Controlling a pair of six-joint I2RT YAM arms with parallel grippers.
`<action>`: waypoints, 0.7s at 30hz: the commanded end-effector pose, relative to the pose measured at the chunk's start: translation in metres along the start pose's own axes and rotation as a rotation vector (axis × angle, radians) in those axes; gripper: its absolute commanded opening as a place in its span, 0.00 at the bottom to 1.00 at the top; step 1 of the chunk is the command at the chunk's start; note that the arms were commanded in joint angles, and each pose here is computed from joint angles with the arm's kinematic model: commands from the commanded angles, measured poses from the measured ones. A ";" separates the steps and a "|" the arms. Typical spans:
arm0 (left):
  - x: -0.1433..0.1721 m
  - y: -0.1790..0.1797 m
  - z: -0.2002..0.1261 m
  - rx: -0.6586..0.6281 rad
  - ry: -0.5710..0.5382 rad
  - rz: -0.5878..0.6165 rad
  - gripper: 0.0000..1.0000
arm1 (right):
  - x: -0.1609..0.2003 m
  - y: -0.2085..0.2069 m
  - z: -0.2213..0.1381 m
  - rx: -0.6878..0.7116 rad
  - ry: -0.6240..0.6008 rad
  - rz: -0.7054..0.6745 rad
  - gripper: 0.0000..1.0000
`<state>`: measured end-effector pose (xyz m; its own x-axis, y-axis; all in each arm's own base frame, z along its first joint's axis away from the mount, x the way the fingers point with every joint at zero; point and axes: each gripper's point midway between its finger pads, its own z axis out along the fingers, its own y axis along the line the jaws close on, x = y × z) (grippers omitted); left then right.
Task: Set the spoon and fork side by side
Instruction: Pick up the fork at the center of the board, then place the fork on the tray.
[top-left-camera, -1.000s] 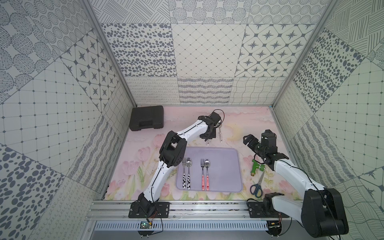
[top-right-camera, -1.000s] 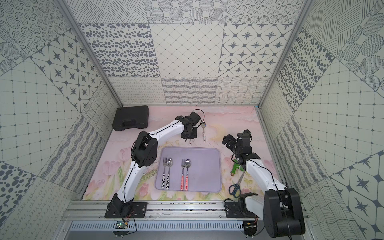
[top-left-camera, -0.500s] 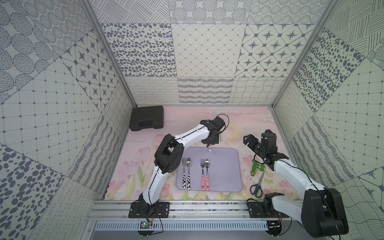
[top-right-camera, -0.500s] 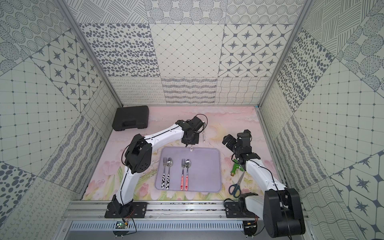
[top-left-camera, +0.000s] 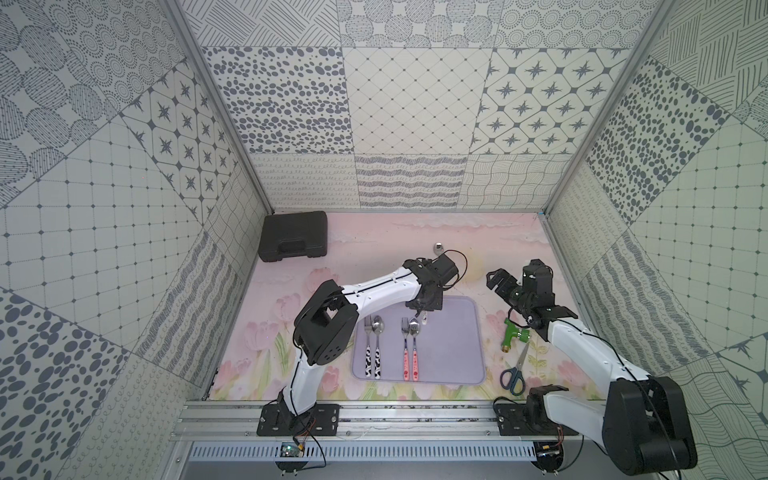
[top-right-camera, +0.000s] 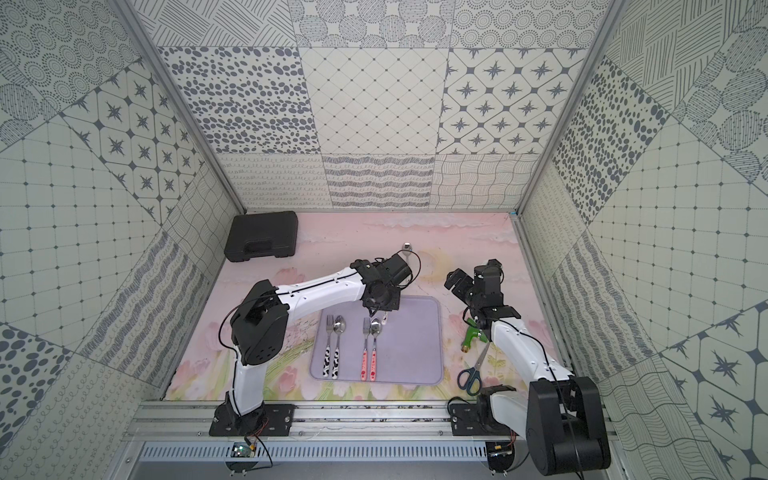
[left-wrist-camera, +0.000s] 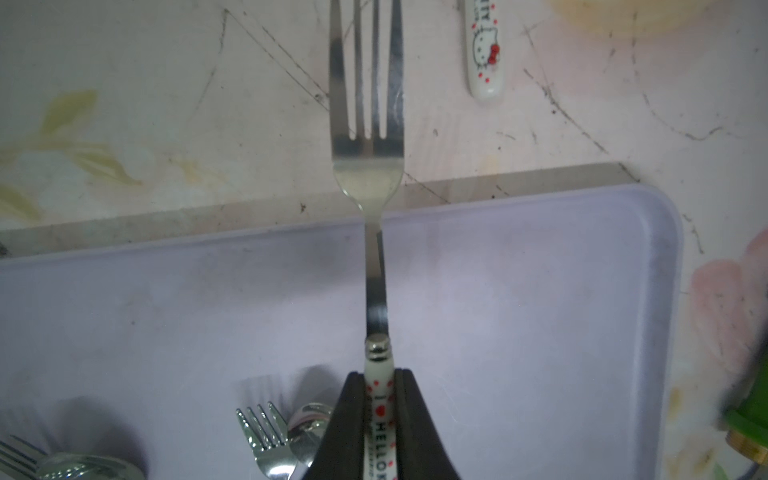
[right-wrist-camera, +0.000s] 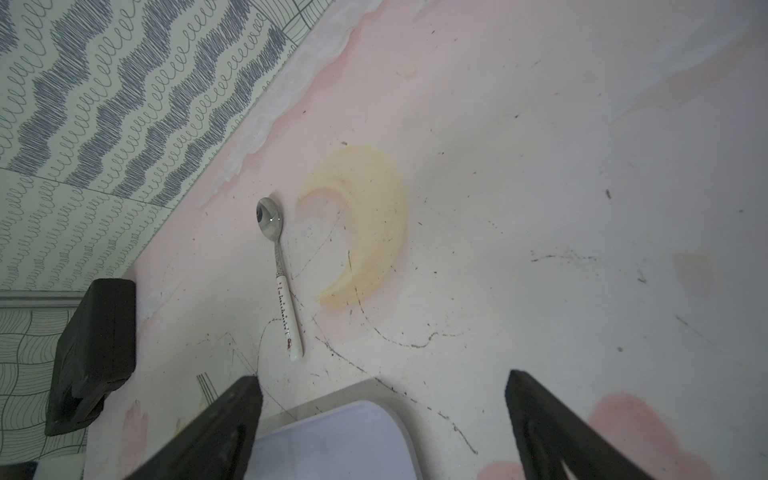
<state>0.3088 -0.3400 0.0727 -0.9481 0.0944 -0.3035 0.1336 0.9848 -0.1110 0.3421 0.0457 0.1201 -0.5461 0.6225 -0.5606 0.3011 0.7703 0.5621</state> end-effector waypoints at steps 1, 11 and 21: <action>0.015 -0.009 -0.010 0.004 -0.038 -0.039 0.02 | -0.013 0.012 -0.006 -0.036 -0.048 -0.012 0.97; 0.061 -0.017 -0.013 -0.014 -0.035 -0.046 0.03 | -0.013 0.013 -0.006 -0.039 -0.049 -0.010 0.97; 0.101 -0.031 -0.008 -0.030 -0.013 -0.048 0.05 | -0.012 0.013 -0.006 -0.043 -0.045 -0.005 0.97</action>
<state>0.2158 -0.3541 0.0549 -0.9518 0.1063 -0.2878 0.1371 0.9866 -0.0887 0.3420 0.0458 0.1218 -0.5431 0.6234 -0.5626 0.2983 0.7695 0.5647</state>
